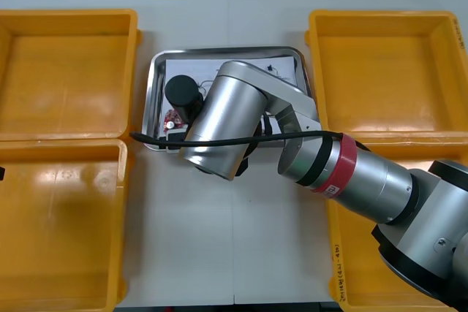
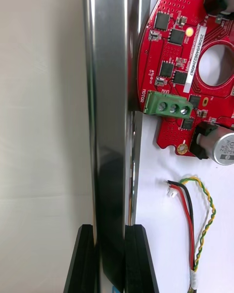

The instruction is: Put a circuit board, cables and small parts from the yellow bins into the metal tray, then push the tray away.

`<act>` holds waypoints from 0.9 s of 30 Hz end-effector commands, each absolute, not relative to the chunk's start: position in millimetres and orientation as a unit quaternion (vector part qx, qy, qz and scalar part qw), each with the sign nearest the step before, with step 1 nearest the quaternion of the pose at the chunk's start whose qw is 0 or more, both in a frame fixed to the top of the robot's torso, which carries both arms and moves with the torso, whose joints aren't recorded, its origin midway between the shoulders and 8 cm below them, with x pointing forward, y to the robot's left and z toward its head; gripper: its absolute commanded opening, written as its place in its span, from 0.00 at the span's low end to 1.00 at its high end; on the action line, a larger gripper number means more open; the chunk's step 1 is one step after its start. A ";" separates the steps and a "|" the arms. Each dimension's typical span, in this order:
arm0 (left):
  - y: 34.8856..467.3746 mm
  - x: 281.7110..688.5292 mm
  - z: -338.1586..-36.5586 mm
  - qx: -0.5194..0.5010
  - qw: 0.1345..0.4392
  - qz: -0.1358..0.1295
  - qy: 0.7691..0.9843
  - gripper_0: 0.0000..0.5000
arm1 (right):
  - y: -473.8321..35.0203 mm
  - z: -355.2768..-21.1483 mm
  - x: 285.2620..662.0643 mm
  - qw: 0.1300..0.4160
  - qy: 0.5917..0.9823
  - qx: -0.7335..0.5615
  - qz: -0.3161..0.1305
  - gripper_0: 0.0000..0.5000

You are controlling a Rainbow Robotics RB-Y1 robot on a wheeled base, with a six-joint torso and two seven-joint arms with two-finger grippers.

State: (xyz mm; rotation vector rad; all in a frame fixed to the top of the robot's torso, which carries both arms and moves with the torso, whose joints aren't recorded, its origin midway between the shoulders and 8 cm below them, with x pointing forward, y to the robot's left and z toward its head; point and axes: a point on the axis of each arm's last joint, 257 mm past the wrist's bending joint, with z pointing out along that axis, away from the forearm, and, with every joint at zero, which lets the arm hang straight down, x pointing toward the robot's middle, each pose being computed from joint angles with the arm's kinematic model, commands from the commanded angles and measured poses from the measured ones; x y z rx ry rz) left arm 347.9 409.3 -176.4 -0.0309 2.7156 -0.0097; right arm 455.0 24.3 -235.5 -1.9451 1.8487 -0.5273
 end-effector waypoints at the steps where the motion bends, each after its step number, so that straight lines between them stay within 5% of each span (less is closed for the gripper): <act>1: 410.6 349.6 -170.1 -0.003 0.227 0.002 0.974 1.00 | 45.8 -202.6 475.8 0.236 0.641 -0.702 -0.201 0.00; 27: 410.6 349.6 -170.1 -0.003 0.227 0.002 0.974 1.00 | 57.3 -163.5 538.9 0.285 0.638 -0.679 -0.225 0.00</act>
